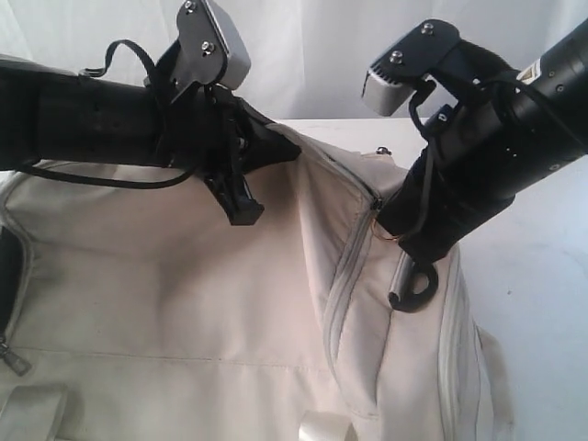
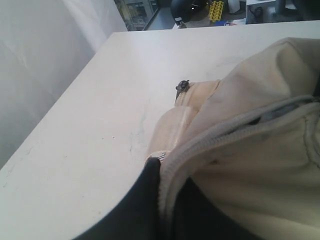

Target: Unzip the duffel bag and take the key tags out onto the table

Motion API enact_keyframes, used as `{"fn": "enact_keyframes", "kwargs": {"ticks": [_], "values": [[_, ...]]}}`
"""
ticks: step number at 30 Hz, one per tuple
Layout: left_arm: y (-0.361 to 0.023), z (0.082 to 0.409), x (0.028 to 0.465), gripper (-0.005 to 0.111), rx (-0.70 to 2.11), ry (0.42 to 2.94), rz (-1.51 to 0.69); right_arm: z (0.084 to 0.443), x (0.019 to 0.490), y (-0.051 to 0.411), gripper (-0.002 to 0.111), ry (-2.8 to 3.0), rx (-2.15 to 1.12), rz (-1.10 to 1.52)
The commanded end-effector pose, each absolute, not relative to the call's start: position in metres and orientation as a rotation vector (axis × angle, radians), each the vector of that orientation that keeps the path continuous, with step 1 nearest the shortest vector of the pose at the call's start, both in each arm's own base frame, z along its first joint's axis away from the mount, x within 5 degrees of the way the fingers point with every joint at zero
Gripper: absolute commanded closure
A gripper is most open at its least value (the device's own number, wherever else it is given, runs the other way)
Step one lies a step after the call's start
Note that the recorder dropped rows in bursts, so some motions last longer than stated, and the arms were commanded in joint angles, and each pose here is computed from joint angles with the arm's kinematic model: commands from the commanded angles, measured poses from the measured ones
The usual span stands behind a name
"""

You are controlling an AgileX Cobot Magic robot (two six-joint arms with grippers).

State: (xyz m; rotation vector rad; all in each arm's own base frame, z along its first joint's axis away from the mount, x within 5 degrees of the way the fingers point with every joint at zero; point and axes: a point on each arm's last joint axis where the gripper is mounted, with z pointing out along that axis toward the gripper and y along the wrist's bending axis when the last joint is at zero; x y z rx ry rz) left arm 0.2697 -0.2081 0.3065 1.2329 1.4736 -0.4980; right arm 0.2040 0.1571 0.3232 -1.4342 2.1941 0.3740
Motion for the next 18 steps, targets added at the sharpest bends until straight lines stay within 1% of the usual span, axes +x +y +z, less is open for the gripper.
{"fn": "enact_keyframes", "kwargs": {"ticks": [1, 3, 5, 7, 11, 12, 13, 14, 18], "values": [[-0.186, 0.342, 0.282, 0.107, 0.955, 1.505, -0.409, 0.309, 0.196, 0.146, 0.108, 2.327, -1.569, 0.314], [-0.193, 0.344, 0.273, 0.105, 1.049, 1.427, -0.494, 0.311, 0.201, 0.149, 0.108, 2.274, -1.517, 0.297], [-0.196, 0.343, 0.268, 0.097, 1.117, 1.385, -0.529, 0.313, 0.206, 0.151, 0.108, 2.235, -1.48, 0.284], [-0.198, 0.342, 0.263, 0.085, 1.161, 1.377, -0.568, 0.314, 0.208, 0.152, 0.108, 2.214, -1.457, 0.282], [-0.198, 0.332, 0.259, 0.051, 1.316, 1.393, -0.519, 0.316, 0.21, 0.154, 0.108, 2.194, -1.431, 0.288], [-0.197, 0.329, 0.258, 0.045, 1.346, 1.399, -0.5, 0.316, 0.21, 0.154, 0.108, 2.191, -1.424, 0.294], [-0.197, 0.328, 0.258, 0.04, 1.369, 1.398, -0.496, 0.316, 0.21, 0.154, 0.108, 2.19, -1.421, 0.297], [-0.197, 0.327, 0.256, 0.038, 1.391, 1.392, -0.505, 0.317, 0.211, 0.155, 0.108, 2.185, -1.416, 0.296], [-0.201, 0.326, 0.246, 0.041, 1.505, 1.297, -0.58, 0.318, 0.211, 0.156, 0.108, 2.178, -1.398, 0.32]]}}
